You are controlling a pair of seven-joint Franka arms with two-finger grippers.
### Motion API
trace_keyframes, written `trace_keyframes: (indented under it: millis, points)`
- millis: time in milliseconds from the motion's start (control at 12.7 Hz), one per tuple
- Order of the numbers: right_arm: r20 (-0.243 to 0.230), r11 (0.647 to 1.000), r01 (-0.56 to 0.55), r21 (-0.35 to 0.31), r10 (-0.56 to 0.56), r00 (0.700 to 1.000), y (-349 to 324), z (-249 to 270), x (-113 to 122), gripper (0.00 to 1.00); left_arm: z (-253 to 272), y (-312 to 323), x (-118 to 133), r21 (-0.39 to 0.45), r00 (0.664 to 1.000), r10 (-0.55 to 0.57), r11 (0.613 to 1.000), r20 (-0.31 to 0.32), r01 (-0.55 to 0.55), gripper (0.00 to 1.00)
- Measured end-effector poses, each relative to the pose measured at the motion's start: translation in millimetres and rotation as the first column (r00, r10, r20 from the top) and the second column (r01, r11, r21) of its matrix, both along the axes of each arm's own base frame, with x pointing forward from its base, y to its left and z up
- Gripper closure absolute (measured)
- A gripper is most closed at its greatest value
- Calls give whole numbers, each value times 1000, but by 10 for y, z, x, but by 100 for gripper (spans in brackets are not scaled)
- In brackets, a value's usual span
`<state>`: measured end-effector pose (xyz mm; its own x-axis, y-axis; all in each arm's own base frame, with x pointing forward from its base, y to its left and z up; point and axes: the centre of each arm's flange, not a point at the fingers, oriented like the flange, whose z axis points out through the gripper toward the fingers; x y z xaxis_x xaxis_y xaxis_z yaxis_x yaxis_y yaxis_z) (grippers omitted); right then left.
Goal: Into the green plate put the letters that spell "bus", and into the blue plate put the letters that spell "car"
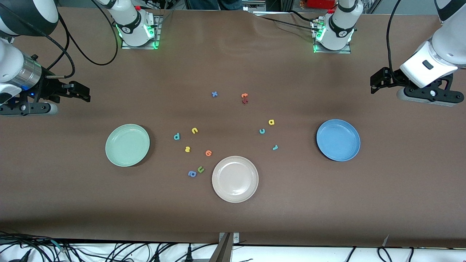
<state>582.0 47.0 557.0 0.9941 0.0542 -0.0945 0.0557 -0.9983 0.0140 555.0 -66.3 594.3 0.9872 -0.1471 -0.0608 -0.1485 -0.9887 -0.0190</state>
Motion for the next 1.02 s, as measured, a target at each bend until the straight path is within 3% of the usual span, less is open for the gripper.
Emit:
trace_keyframes:
  millis: [1024]
  points:
    - [-24, 994, -106, 3, 106, 994, -11, -85, 44, 0, 0, 0, 0, 0, 1000, 0, 1000, 0, 0, 0]
